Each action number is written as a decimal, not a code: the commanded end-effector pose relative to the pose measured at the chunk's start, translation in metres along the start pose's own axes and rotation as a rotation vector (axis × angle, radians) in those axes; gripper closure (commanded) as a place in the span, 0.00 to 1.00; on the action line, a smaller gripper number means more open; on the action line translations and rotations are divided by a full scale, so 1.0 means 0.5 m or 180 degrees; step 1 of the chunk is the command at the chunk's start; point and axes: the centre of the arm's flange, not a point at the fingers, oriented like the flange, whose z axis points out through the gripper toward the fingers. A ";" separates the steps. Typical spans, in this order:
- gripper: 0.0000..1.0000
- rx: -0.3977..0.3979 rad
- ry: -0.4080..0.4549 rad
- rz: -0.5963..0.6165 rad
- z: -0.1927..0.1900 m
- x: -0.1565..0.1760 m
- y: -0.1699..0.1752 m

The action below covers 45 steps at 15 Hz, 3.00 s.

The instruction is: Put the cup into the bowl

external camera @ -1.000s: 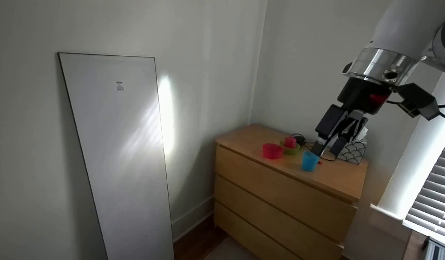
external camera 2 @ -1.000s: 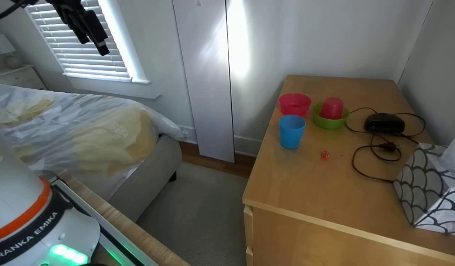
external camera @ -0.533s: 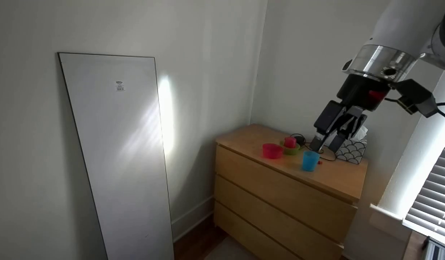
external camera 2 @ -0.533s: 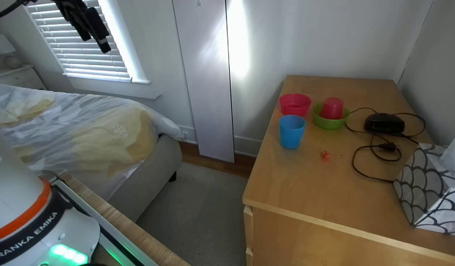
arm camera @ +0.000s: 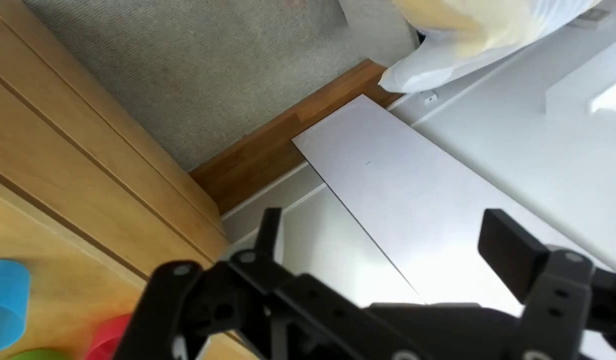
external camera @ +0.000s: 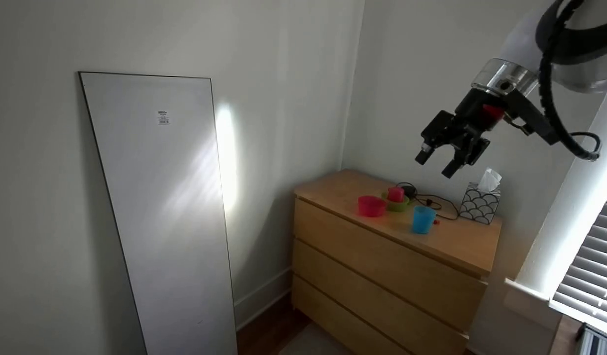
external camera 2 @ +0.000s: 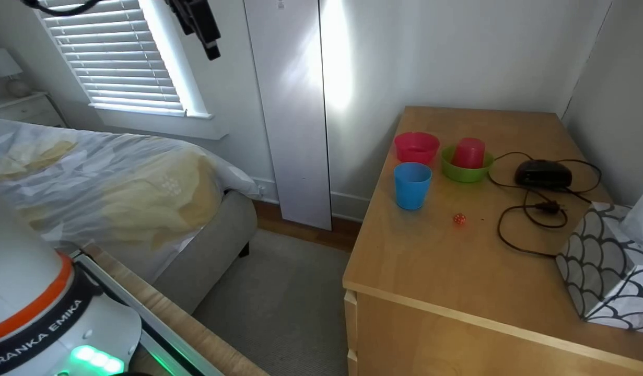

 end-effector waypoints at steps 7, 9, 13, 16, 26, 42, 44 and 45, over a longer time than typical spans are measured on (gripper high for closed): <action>0.00 -0.0585 0.0095 0.0113 0.067 0.215 0.200; 0.00 -0.0739 0.0043 0.0112 0.091 0.257 0.228; 0.00 -0.1060 -0.0110 0.0048 0.138 0.328 0.281; 0.00 -0.1148 -0.0125 -0.0030 0.169 0.371 0.329; 0.00 -0.1201 -0.0165 0.0020 0.215 0.415 0.403; 0.00 -0.1478 -0.0364 -0.0050 0.383 0.464 0.526; 0.00 -0.1487 -0.0407 -0.0042 0.403 0.468 0.534; 0.00 -0.1506 -0.0420 -0.0043 0.411 0.469 0.537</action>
